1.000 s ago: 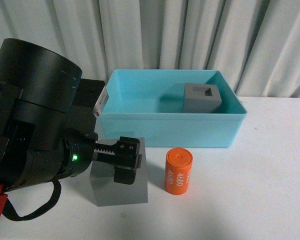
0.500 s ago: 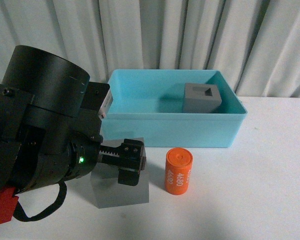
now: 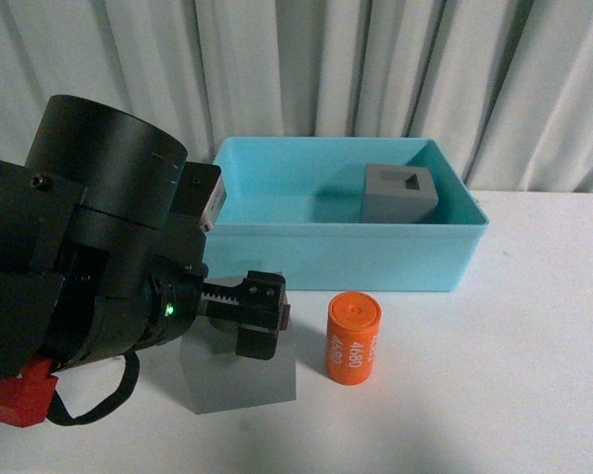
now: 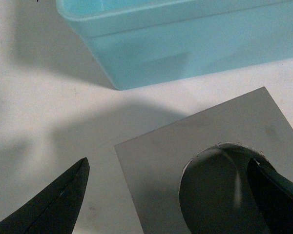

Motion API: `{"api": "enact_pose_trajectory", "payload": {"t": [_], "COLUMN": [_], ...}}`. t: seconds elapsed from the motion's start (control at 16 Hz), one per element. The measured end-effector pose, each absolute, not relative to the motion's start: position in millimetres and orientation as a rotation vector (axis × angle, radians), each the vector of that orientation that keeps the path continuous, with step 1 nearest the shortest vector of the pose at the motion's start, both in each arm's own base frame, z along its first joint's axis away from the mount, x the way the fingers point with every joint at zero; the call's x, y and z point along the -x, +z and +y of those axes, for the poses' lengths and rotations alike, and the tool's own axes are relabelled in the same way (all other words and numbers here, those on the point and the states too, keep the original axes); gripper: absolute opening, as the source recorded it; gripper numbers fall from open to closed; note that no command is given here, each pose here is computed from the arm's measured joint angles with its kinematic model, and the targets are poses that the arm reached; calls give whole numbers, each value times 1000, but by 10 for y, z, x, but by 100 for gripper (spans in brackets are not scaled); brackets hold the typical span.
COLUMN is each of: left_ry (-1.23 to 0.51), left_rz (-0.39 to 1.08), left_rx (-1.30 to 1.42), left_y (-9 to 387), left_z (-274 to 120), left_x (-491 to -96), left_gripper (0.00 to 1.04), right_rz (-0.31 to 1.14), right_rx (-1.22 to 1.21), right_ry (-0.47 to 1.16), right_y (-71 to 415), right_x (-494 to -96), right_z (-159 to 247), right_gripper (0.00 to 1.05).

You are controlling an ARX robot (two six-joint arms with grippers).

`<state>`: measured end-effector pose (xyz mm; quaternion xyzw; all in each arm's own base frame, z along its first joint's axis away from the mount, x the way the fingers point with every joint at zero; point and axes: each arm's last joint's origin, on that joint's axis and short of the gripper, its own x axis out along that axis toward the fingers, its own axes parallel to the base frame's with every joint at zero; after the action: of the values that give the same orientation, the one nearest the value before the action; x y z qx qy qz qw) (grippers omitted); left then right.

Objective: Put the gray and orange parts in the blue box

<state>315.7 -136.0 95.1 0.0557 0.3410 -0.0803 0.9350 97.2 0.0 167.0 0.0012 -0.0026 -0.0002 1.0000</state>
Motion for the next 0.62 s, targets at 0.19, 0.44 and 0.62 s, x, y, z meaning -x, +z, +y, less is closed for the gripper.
{"api": "enact_pose_trajectory", "payload": {"t": [0.19, 0.44, 0.62], "left_ry": [-166, -170, -193], "left_rz": [712, 725, 752], "left_rx": [-138, -143, -134], "left_y": [937, 920, 1008], "left_z": [-1358, -1361, -1360], "left_x": [-3157, -3145, -3108], "left_gripper": [81, 42, 23], "right_rz": [-5, -5, -5], "right_rx": [-2, -2, -2], "right_ry": [0, 0, 0], "right_y": [1670, 1670, 1670], "right_x": [-972, -972, -972], "right_z": [0, 0, 0], "right_gripper": [98, 98, 98]}}
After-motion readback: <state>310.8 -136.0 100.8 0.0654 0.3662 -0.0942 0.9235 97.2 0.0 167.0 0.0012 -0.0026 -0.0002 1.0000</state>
